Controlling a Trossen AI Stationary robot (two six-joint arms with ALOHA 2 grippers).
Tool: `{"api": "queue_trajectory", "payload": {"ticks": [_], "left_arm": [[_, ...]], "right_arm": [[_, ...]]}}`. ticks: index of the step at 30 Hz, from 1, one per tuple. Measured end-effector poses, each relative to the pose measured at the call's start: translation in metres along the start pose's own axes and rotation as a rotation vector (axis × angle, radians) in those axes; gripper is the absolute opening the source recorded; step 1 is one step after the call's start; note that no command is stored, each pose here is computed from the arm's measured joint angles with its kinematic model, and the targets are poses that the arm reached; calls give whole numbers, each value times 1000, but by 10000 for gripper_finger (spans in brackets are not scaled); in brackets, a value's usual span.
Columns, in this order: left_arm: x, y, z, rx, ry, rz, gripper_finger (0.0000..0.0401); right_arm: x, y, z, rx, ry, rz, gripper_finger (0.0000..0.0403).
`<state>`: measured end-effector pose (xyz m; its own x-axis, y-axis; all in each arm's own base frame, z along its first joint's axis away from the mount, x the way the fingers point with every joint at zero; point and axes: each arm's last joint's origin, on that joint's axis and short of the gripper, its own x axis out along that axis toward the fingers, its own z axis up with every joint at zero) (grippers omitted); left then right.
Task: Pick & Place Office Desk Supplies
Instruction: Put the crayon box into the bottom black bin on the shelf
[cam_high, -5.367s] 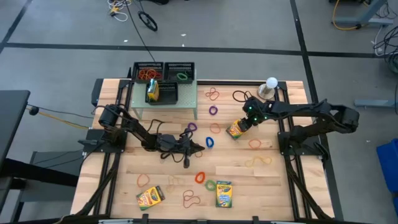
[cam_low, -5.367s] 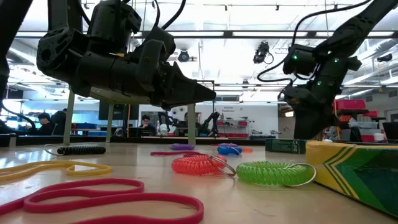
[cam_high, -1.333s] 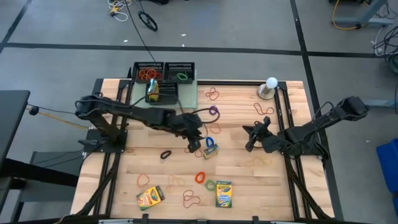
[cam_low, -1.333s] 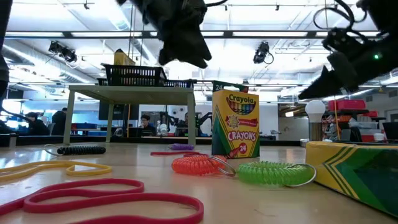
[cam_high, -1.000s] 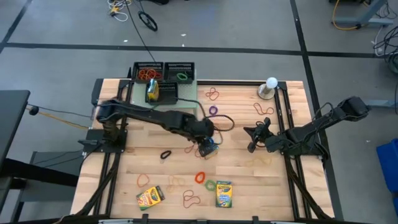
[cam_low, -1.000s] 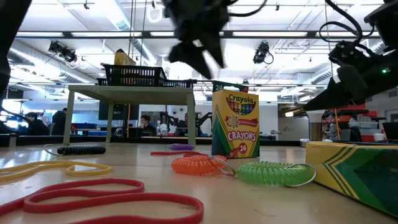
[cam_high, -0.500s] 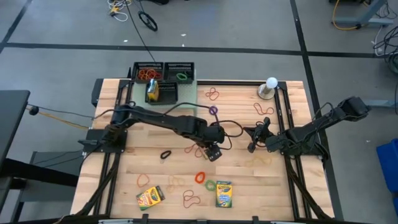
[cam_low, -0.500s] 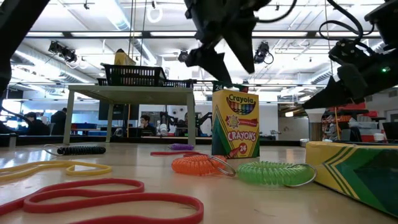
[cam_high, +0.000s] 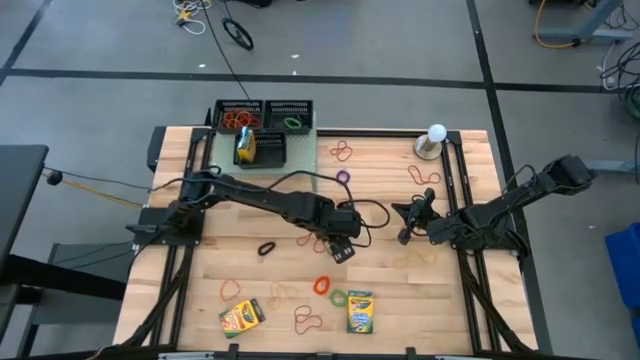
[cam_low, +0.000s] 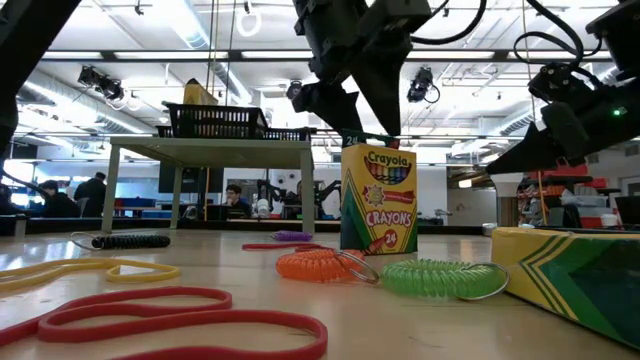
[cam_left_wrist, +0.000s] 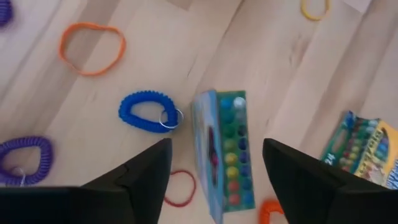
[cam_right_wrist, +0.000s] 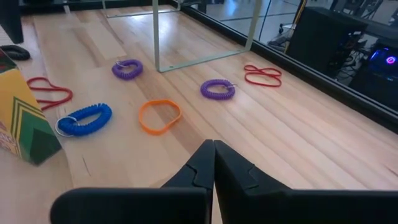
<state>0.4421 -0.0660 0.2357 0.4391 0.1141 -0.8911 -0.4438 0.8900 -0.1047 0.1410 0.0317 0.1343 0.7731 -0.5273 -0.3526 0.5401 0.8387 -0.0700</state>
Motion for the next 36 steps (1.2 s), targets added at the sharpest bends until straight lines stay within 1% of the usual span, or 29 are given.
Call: {"api": "queue_trajectory", "payload": {"ticks": [4, 11, 14, 19, 24, 28, 32, 36], "left_arm": [[12, -3, -3, 11, 16, 8, 234], [18, -2, -4, 10, 31, 20, 231], [23, -2, -6, 10, 38, 26, 220], [25, -2, -7, 20, 46, 32, 188], [19, 3, -2, 17, 34, 31, 137], [-1, 9, 8, 4, 25, 30, 104], [-49, 21, 22, -4, -3, 65, 95], [-101, 42, 32, -47, -19, 114, 93]], "right_arm": [[0, 0, 0, 0, 0, 0, 11], [0, 0, 0, -1, -3, -7, 11], [0, 0, 0, -2, -4, -7, 11], [0, 0, 0, -2, -4, -9, 11], [0, 0, 0, -3, -4, -9, 11], [0, 0, 0, -2, -4, -9, 11], [0, 0, 0, -3, -4, -9, 11], [0, 0, 0, -3, -4, -9, 11]]}}
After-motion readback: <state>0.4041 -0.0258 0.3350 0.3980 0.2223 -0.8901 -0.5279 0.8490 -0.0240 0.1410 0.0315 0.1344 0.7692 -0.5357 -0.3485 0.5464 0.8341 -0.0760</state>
